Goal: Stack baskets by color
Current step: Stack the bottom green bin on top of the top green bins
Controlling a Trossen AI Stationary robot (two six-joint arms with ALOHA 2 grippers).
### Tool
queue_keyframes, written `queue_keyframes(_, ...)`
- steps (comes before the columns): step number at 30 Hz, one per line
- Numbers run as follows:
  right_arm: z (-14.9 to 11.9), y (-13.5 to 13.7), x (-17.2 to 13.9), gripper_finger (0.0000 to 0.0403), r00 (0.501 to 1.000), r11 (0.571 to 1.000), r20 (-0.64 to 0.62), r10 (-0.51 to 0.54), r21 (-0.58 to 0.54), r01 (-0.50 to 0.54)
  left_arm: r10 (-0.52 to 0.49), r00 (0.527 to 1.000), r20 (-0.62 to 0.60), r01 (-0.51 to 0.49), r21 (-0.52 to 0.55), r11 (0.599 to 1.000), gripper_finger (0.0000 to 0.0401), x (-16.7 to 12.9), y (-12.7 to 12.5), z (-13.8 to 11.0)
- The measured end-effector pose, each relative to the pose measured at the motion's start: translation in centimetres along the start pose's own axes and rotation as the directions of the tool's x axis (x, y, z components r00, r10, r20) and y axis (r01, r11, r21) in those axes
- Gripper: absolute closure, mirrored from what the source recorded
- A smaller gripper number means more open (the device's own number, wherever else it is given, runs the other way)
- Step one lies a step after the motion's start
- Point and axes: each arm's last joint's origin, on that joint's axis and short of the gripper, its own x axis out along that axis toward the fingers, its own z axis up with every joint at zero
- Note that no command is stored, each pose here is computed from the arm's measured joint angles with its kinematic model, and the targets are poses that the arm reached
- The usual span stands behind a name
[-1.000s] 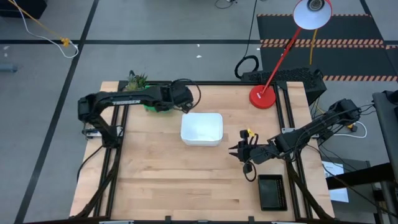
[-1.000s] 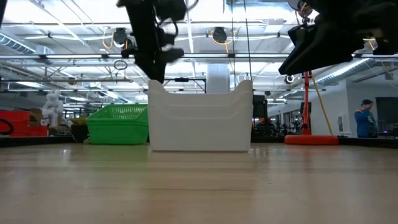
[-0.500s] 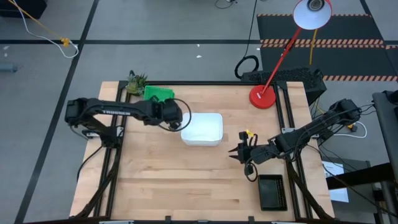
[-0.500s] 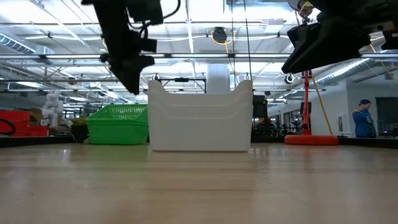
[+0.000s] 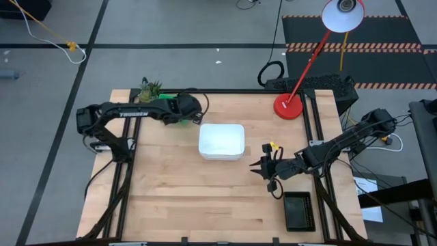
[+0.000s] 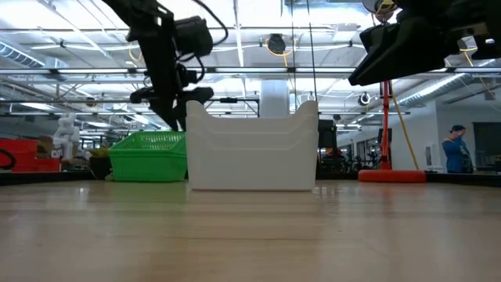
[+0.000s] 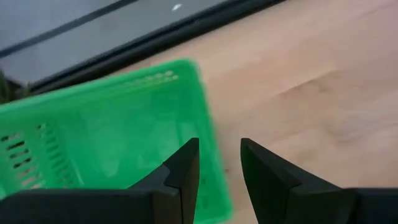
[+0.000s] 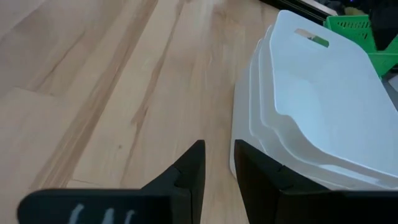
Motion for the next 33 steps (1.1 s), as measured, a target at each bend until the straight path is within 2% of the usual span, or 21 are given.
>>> queue_keyframes(4,0.0,0.0,0.0,0.0326,1.000,1.000,-0.002,0.001,0.000,-0.001,0.025,1.000,-0.012,-0.026,-0.036,0.999,0.0281,1.2,0.1,0.2)
queue_keyframes(15,-0.1,0.0,0.0,0.0326,1.000,1.000,-0.006,0.001,0.001,-0.001,0.036,0.999,-0.002,-0.036,-0.023,0.999,0.0285,2.6,-0.2,0.4)
queue_keyframes(18,-0.1,0.0,0.0,0.0326,1.000,1.000,-0.006,0.001,0.000,-0.001,0.054,0.998,0.010,-0.054,-0.014,0.998,0.0311,2.6,-0.1,0.4)
queue_keyframes(23,-0.1,0.0,0.0,0.0326,1.000,1.000,-0.006,0.002,0.000,-0.002,0.061,0.998,0.014,-0.061,0.011,0.998,0.0386,2.7,0.0,0.4)
queue_keyframes(33,-0.1,0.0,0.0,0.0326,1.000,1.000,-0.007,0.002,-0.003,-0.002,0.041,0.998,0.051,-0.040,-0.027,0.999,0.0394,1.6,-0.3,1.9)
